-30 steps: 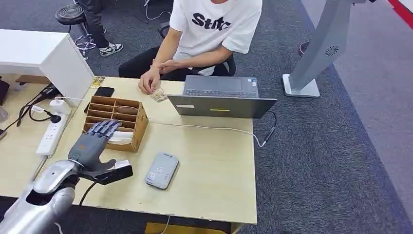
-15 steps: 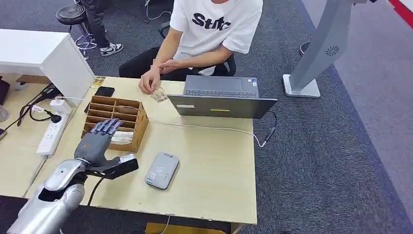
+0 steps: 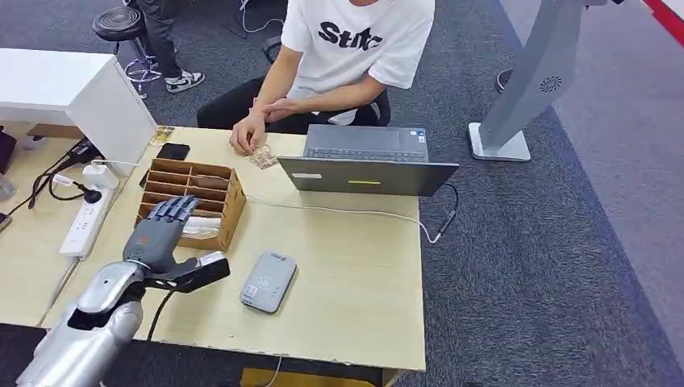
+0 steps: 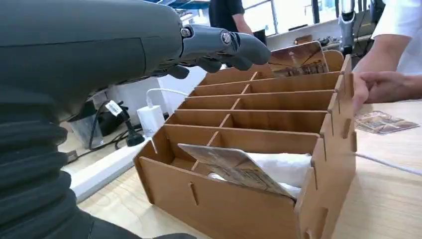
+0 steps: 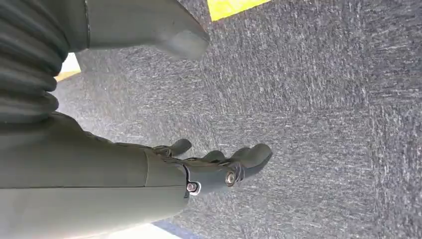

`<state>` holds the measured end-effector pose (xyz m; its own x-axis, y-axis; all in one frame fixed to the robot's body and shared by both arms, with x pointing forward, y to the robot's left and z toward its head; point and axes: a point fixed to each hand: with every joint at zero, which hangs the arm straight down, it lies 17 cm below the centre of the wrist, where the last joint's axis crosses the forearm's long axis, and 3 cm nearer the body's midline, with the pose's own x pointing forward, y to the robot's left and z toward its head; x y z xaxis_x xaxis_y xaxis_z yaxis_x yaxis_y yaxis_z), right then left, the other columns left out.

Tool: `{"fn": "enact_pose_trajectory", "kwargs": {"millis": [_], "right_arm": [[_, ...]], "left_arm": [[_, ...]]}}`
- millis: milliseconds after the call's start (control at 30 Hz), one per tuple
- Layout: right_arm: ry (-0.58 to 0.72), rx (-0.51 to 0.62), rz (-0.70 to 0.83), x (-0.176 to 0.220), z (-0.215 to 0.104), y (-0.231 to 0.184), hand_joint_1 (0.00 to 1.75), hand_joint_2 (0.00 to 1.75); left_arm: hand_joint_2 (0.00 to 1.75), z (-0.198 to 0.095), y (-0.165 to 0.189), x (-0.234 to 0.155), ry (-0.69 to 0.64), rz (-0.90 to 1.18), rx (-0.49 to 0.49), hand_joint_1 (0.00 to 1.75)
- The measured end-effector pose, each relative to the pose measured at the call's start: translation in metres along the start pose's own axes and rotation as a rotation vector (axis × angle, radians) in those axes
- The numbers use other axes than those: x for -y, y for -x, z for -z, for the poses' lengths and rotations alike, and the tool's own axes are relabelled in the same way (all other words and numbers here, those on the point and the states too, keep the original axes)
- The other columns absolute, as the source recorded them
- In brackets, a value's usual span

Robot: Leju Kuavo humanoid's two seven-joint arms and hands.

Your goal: Pass the card to the sensor for recognition and then transmit it.

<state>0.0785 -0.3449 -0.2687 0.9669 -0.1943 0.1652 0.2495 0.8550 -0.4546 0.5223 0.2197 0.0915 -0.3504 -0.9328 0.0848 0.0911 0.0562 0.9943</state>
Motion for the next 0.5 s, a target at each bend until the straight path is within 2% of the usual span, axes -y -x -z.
{"fn": "enact_pose_trajectory", "kwargs": {"millis": [33,67,100,500], "right_arm": [[-0.001,0.001,-0.001,0.0,0.0,0.0,0.0,1.75],[-0.002,0.001,-0.002,0.0,0.0,0.0,0.0,1.75],[-0.003,0.001,-0.002,-0.001,0.0,0.0,0.0,1.75],[-0.004,0.008,-0.014,-0.001,0.0,-0.001,0.0,1.75]], "left_arm": [[1.75,0.0,0.001,0.001,0.001,0.002,-0.002,1.1],[1.75,0.0,0.002,0.001,0.002,0.005,-0.005,1.52],[1.75,0.001,0.003,0.001,0.002,0.009,-0.008,1.62],[1.75,0.004,0.019,0.003,0.001,0.036,-0.058,1.62]]}}
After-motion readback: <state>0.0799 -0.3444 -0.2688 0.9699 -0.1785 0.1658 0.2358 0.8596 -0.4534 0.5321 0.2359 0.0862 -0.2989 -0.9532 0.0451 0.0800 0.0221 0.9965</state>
